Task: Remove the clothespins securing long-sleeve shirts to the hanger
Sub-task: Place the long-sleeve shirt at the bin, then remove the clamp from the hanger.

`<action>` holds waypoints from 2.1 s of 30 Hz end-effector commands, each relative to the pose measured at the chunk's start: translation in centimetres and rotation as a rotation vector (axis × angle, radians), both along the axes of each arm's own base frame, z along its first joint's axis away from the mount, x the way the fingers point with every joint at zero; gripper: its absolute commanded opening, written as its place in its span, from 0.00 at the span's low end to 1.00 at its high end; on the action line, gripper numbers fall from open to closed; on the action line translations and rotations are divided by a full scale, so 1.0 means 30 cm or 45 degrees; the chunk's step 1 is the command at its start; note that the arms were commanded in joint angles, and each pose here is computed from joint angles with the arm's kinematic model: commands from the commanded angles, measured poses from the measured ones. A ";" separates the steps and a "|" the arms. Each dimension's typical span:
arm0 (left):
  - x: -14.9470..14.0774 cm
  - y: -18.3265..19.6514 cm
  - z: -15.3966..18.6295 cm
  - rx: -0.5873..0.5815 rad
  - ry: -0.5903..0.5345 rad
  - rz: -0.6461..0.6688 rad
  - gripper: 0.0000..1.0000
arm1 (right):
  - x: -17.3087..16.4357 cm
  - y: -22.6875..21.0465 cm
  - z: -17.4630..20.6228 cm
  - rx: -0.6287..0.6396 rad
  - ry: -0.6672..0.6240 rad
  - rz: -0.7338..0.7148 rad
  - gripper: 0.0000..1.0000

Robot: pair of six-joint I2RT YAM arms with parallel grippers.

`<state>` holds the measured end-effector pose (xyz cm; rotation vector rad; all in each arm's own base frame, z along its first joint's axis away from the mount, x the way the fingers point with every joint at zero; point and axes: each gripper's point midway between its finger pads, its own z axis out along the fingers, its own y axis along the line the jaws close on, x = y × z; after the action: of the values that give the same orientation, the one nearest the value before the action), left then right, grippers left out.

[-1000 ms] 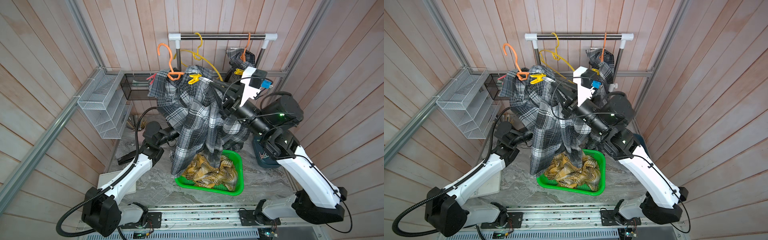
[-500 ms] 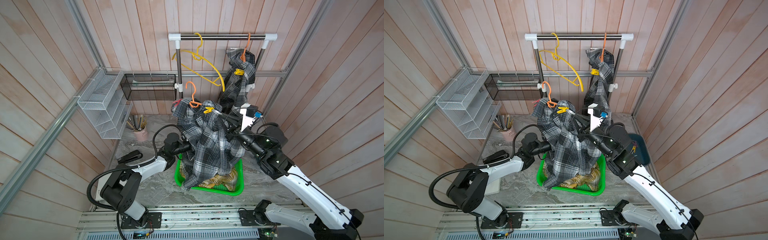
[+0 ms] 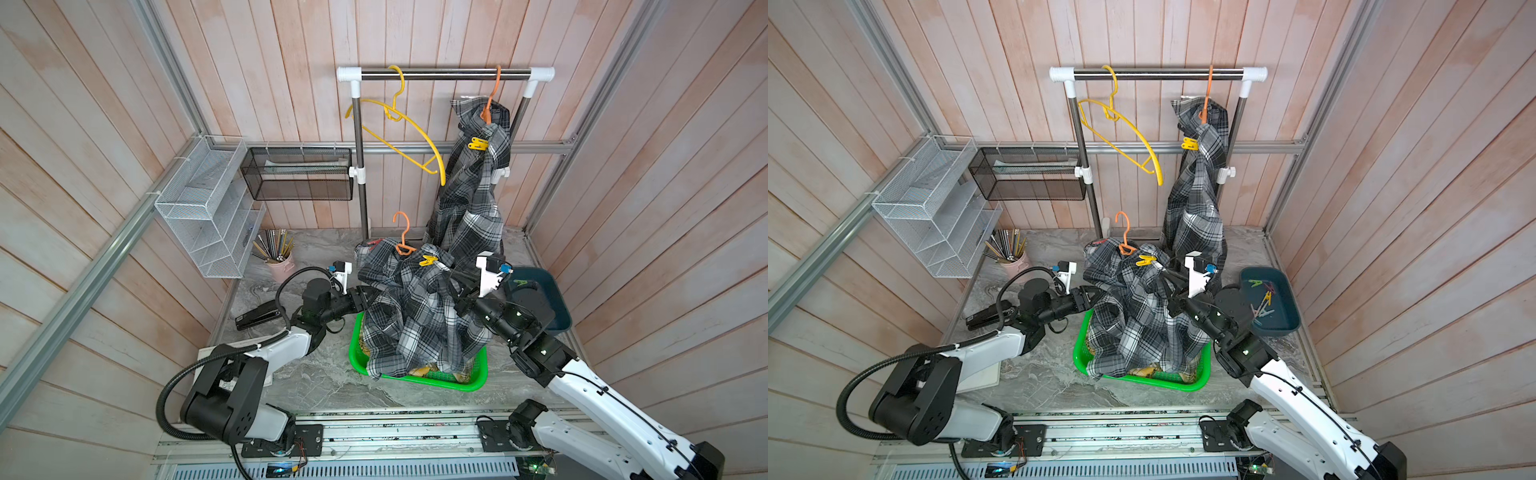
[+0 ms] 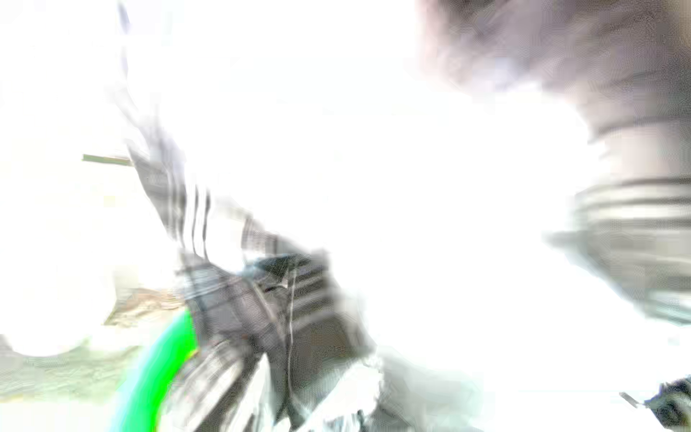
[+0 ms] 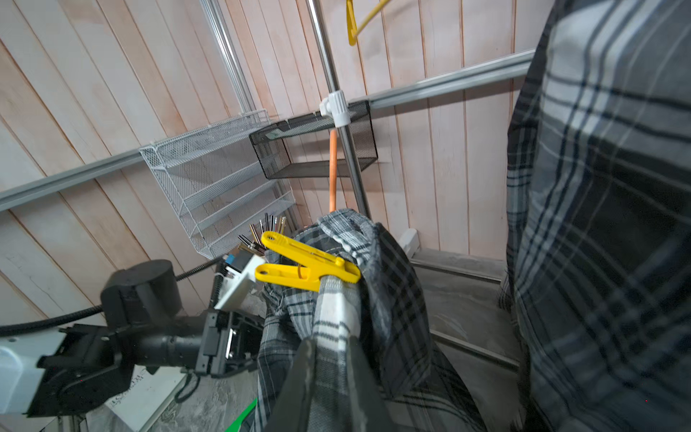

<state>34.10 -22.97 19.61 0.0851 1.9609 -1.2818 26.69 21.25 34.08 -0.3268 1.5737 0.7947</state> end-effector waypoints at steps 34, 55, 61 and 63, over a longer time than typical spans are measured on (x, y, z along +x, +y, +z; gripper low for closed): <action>0.060 -0.057 0.498 0.134 -0.466 -0.075 0.49 | -0.081 0.161 0.035 -0.033 -0.049 0.381 0.00; 0.081 -0.082 0.506 0.198 -0.568 -0.084 0.01 | -0.072 0.214 -0.025 -0.100 0.036 0.407 0.00; 0.074 -0.076 0.508 0.256 -0.623 -0.091 0.00 | -0.058 0.201 -0.036 -0.164 0.055 0.365 0.19; 0.072 -0.073 0.510 0.294 -0.650 -0.095 0.00 | -0.053 0.182 -0.035 -0.208 0.052 0.328 0.36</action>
<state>37.59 -24.18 31.81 0.4806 1.7370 -0.9251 25.15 26.78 33.46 -0.6124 1.6204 0.9334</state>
